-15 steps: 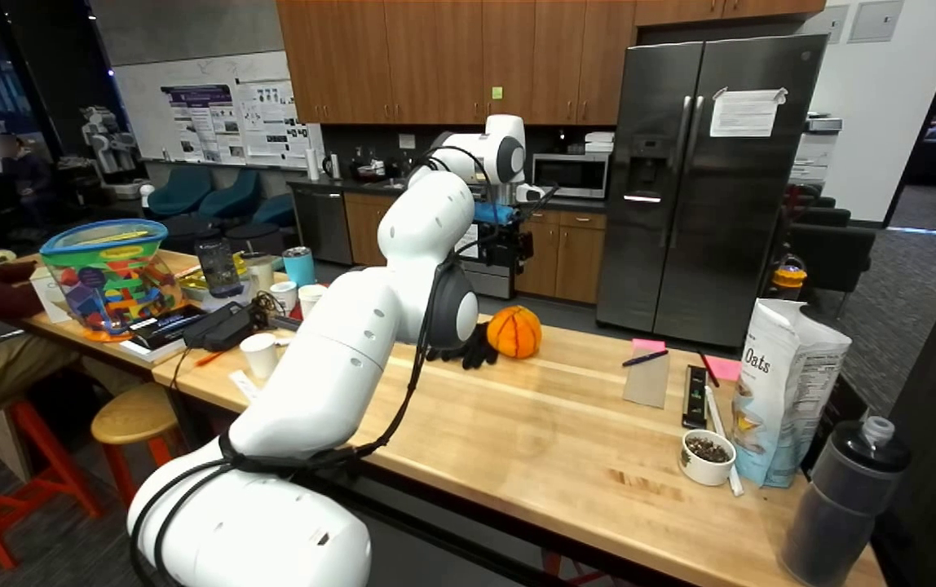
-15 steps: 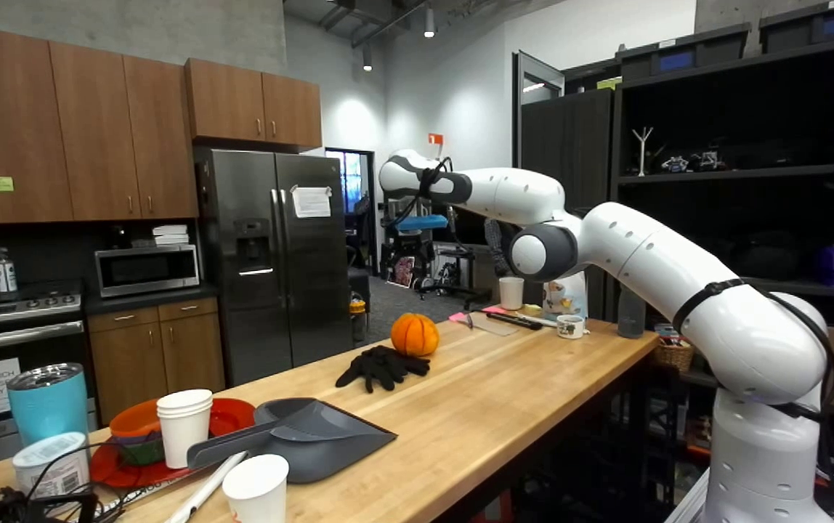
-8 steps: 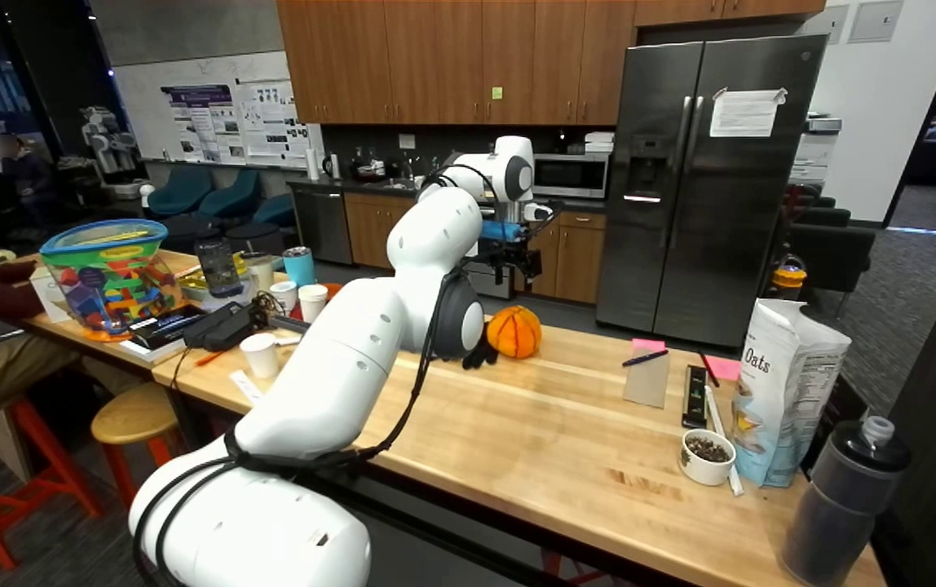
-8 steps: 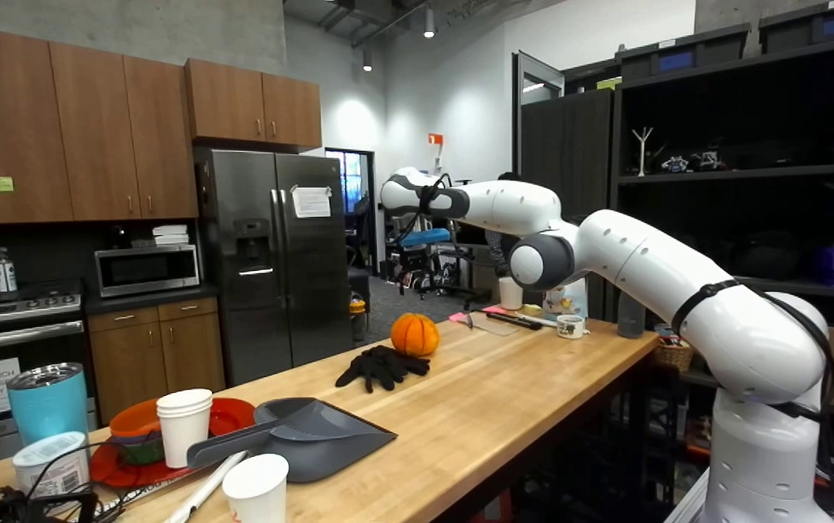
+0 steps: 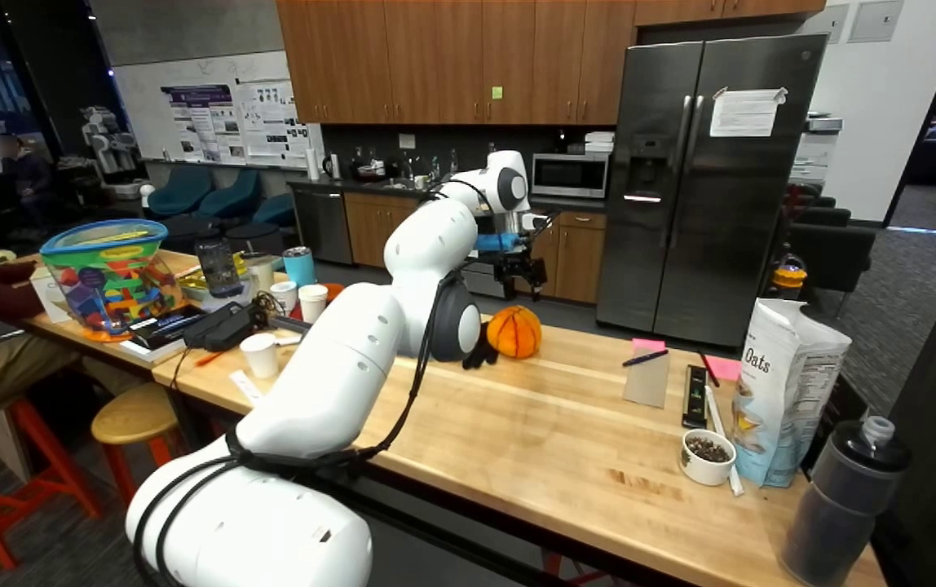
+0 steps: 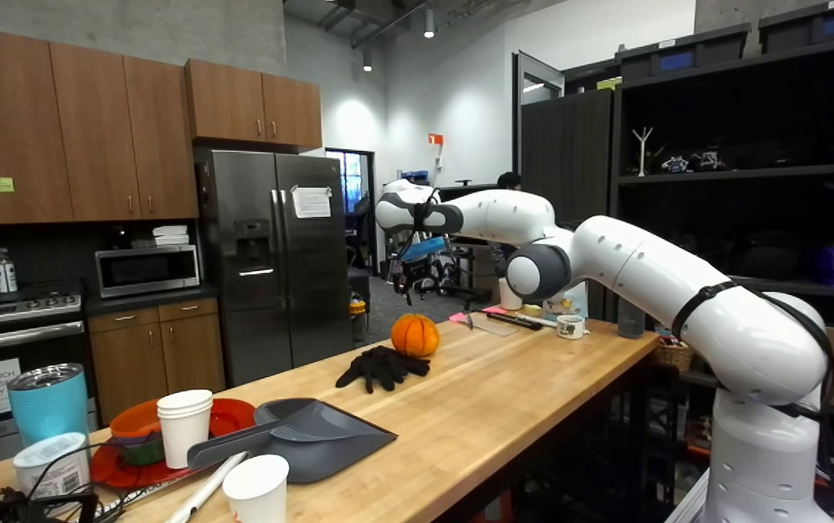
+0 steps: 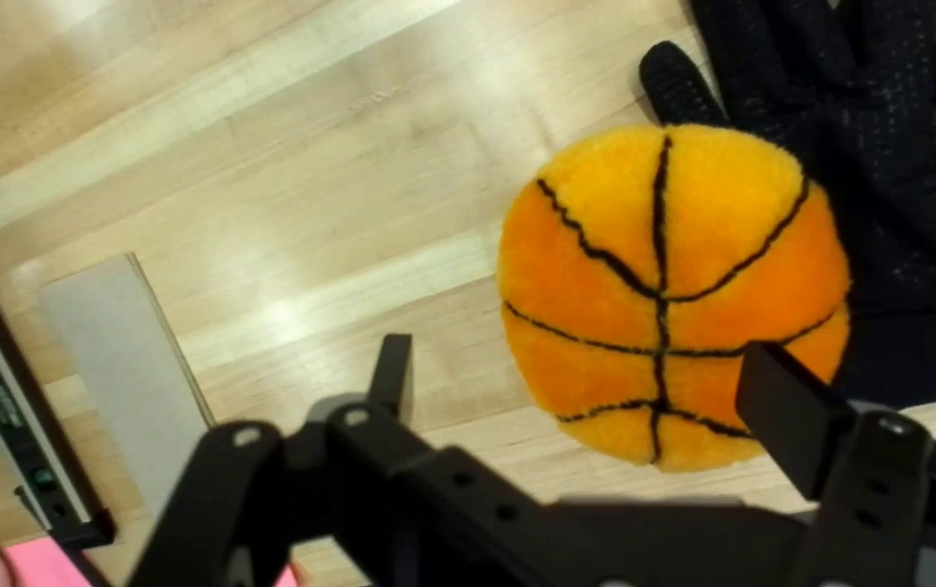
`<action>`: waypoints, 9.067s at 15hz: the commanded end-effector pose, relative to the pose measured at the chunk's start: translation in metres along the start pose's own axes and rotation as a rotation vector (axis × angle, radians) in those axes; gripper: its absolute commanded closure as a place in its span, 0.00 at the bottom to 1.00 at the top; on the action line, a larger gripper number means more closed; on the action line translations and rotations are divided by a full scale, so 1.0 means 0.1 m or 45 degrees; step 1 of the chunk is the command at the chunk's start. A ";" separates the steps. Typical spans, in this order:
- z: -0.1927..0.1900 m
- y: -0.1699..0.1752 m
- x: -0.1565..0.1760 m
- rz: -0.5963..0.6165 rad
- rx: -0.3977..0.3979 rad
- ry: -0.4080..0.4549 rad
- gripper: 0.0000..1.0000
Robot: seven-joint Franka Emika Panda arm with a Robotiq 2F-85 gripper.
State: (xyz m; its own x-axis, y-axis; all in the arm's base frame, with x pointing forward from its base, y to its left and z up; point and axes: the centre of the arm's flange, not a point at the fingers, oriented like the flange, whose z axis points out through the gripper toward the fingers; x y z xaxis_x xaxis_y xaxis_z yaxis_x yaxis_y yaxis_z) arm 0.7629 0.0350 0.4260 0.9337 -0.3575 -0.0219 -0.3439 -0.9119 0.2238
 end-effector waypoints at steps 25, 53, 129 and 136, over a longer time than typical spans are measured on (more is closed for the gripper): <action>0.38 -0.11 0.10 -0.195 0.176 -0.100 0.00; 0.41 -0.07 0.05 -0.157 0.066 -0.050 0.97; -3.37 -0.94 -3.73 -1.084 -0.829 0.989 0.97; -3.66 -0.55 -3.90 -0.858 -0.377 0.974 0.97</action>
State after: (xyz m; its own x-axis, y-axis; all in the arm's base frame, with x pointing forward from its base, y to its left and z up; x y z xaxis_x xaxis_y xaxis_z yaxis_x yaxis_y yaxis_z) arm 0.4999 0.3528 0.8024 0.7606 0.5816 0.2886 0.2204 -0.6494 0.7278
